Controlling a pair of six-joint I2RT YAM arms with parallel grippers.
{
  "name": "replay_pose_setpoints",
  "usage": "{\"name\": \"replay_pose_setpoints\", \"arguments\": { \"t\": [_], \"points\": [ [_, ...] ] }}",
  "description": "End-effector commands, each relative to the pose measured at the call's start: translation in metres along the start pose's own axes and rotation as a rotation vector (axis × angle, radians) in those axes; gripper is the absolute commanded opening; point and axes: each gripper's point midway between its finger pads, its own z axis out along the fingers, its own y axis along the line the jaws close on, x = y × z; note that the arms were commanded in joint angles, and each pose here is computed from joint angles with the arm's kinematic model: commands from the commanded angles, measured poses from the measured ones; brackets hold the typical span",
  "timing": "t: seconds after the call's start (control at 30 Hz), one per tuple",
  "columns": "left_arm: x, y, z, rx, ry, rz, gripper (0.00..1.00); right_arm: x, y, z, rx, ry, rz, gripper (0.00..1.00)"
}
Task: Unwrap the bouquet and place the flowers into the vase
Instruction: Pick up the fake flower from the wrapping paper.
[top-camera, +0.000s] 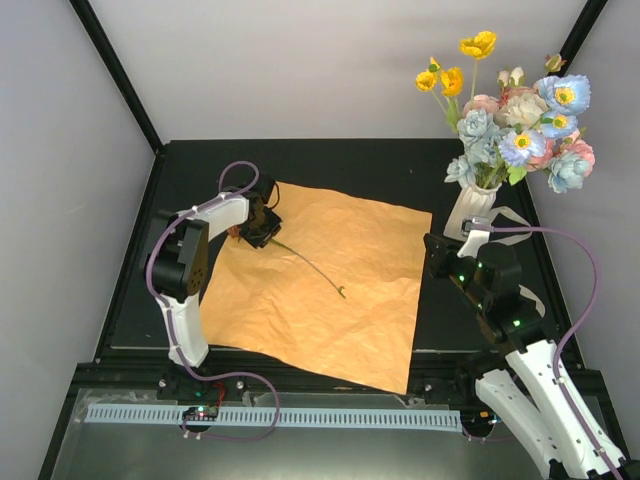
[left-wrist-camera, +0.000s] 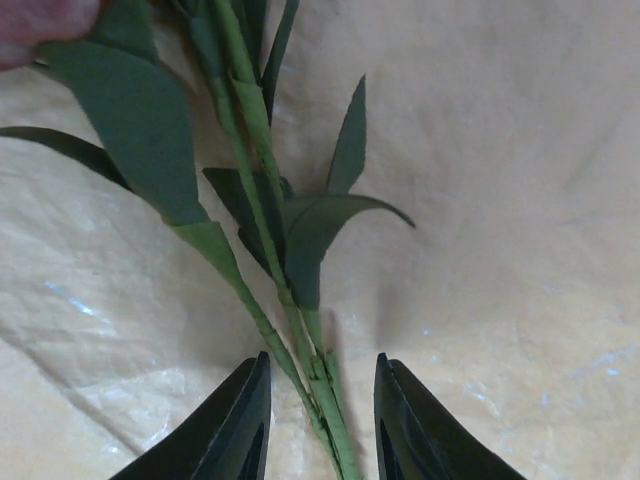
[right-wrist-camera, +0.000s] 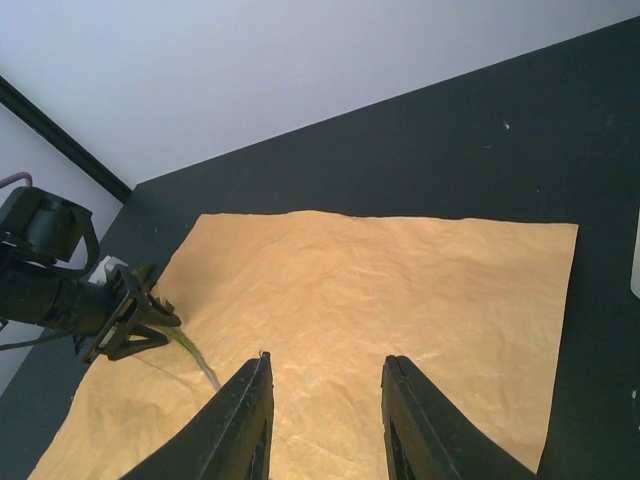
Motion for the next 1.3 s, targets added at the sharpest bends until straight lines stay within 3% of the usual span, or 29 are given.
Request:
{"name": "replay_pose_setpoints", "arguments": {
  "t": [0.0, 0.17, 0.4, 0.67, 0.97, 1.27],
  "points": [
    [0.003, -0.003, 0.007, -0.03, 0.022, -0.006, 0.3, -0.006, 0.001, -0.002, 0.005, -0.029, -0.027, 0.33],
    [0.004, -0.002, 0.014, -0.042, 0.035, -0.006, 0.28, -0.011, 0.001, -0.004, 0.01, -0.04, -0.036, 0.33],
    [0.006, -0.004, 0.007, -0.033, 0.042, -0.005, 0.03, -0.014, 0.004, -0.005, 0.006, -0.034, -0.036, 0.33],
    [0.001, -0.016, -0.03, 0.073, -0.005, 0.009, 0.02, -0.014, 0.008, -0.008, -0.009, -0.031, -0.021, 0.33],
    [0.017, -0.054, -0.083, 0.442, -0.022, 0.17, 0.02, -0.008, 0.019, -0.007, -0.076, 0.0, 0.014, 0.33],
    [0.066, -0.089, -0.167, 0.867, -0.027, 0.537, 0.02, -0.001, 0.065, -0.004, -0.243, 0.047, -0.026, 0.36]
  ]
}}
